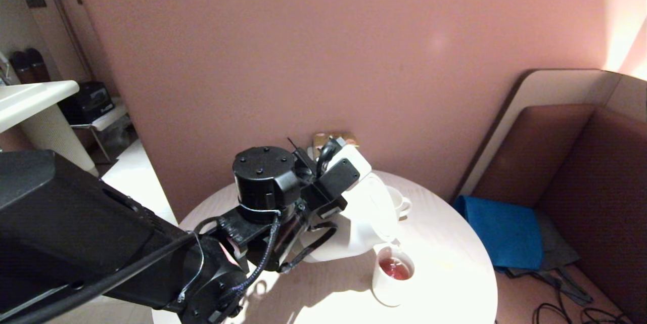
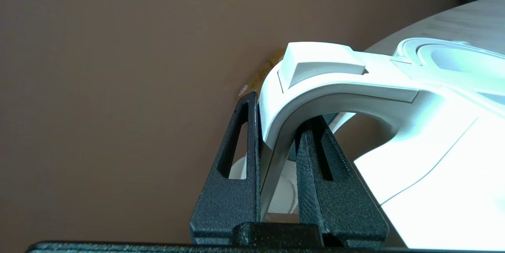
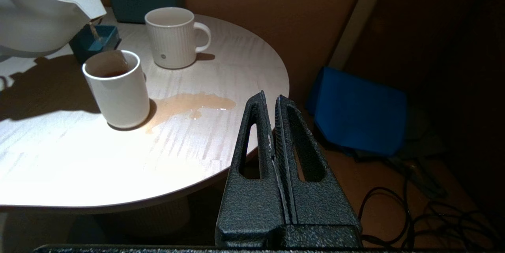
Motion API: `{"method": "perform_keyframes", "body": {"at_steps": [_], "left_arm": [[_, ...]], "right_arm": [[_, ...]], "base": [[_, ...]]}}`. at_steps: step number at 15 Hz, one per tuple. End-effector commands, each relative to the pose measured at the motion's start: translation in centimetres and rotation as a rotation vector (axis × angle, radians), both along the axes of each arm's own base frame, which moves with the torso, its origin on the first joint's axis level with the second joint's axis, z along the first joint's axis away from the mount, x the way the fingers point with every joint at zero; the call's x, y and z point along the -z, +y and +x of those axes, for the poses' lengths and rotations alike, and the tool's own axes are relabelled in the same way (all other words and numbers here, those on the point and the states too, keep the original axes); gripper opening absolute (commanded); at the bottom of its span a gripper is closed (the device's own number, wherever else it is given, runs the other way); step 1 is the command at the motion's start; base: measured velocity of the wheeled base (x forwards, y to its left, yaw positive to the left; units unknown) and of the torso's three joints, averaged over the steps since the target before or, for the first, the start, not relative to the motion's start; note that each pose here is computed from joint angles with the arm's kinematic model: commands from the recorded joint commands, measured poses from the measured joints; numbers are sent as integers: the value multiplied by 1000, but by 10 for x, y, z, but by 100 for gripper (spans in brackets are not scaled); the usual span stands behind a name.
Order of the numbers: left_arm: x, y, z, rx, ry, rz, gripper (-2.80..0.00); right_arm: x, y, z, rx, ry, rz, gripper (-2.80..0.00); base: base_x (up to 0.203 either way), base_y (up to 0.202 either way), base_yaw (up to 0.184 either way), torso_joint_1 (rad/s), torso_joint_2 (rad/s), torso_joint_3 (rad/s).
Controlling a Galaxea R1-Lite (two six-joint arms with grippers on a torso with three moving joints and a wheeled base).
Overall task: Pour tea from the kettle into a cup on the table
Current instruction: Pour water into the cup
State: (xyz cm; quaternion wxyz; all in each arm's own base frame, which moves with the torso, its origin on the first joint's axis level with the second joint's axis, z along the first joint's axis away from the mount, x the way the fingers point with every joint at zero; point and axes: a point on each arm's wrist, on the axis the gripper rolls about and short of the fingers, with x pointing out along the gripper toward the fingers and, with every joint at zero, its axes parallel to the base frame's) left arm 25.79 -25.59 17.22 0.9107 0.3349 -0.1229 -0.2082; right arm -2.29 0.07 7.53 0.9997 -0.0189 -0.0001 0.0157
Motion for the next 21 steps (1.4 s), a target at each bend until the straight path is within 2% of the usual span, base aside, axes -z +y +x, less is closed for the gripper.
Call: {"method": "perform_keyframes", "body": {"at_steps": [1, 21], "left_arm": [[-1, 0, -1, -1, -14, 8, -280], [1, -6, -6, 9, -63, 114, -280]], "right_arm": [[0, 0, 0, -1, 1, 0, -280], [0, 0, 0, -1, 1, 0, -280]], "base": [[0, 0, 0, 0, 0, 0], [0, 0, 0, 0, 0, 0]]}}
